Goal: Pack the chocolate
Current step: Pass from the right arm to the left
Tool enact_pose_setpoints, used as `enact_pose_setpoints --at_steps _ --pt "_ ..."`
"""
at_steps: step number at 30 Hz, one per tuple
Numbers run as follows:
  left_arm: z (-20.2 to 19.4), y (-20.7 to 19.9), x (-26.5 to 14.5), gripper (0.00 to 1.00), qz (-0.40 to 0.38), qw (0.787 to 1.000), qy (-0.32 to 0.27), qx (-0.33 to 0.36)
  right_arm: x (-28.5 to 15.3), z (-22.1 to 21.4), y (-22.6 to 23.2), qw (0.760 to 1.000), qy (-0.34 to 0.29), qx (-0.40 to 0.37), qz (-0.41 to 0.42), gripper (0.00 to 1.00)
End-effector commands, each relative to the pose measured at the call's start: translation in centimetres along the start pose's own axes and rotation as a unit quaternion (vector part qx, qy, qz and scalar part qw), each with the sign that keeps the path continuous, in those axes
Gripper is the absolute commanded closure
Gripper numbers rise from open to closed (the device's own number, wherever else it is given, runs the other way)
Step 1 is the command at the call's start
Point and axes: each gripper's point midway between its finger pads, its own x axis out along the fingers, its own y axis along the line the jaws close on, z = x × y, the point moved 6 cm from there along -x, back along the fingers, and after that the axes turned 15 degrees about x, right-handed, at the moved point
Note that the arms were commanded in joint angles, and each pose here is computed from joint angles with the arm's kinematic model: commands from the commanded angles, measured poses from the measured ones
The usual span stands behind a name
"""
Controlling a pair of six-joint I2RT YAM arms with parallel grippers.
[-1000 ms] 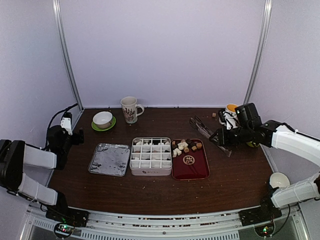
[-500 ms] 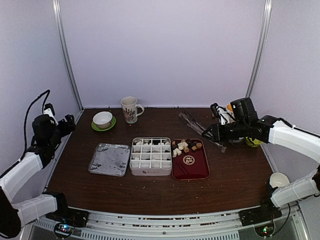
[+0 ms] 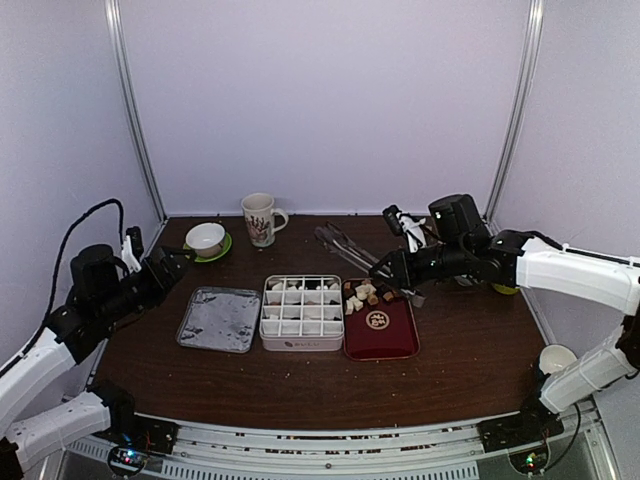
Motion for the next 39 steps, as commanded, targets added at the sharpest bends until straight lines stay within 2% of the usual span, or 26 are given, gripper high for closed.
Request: enact_pose_setpoints --at_steps 1,7,13,18,22,29,39 --pt "-1.0 -3.6 0.5 0.03 -0.051 0.994 -0.002 -0.093 0.4 1.7 2.3 0.998 -0.042 -0.038 0.023 0.71" --pt "-2.0 -9.0 2.9 0.02 -0.09 0.99 0.041 -0.102 0.8 1.2 4.1 0.996 -0.05 -0.055 0.042 0.71" --pt "-2.2 -12.3 5.0 0.02 -0.124 0.986 0.038 -0.101 1.2 1.2 4.9 0.996 -0.054 -0.053 0.053 0.71" --pt "-1.8 -13.7 6.8 0.02 -0.148 0.983 0.014 -0.11 1.4 0.9 6.1 0.995 -0.046 -0.058 0.071 0.72" --pt "-1.9 -14.4 8.3 0.02 -0.136 0.985 0.017 -0.107 1.7 0.6 7.0 0.994 -0.037 -0.059 0.085 0.72" --pt "-1.5 -14.8 9.5 0.02 -0.145 0.981 -0.013 -0.125 2.3 -0.4 8.0 0.993 -0.022 -0.06 0.096 0.71" --pt "-2.3 -15.3 11.6 0.03 -0.155 0.976 0.008 -0.155 3.1 -1.5 9.1 0.99 0.001 -0.078 0.118 0.72"
